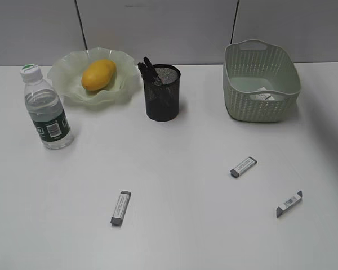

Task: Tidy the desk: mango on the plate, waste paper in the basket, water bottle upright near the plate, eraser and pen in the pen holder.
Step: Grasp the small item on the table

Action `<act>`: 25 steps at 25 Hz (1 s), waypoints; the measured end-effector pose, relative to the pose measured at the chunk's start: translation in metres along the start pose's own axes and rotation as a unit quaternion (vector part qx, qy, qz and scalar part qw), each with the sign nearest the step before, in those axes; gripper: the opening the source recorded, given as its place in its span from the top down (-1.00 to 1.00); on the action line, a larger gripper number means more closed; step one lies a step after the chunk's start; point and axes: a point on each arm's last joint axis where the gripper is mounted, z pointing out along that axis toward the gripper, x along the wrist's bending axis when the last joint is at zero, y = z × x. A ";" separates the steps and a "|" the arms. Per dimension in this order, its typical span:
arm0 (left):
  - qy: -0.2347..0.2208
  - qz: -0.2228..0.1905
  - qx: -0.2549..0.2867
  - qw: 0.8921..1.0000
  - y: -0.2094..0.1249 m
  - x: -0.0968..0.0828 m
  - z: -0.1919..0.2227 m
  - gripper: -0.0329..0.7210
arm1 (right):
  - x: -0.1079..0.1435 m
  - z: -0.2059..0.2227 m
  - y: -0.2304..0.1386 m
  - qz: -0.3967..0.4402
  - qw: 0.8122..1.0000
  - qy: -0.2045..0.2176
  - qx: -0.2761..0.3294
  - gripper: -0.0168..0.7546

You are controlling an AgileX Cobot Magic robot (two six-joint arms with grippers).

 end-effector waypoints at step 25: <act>0.000 0.000 0.000 1.000 0.000 0.000 0.000 -0.06 | -0.011 -0.028 0.049 0.117 0.948 0.202 -0.218 -0.03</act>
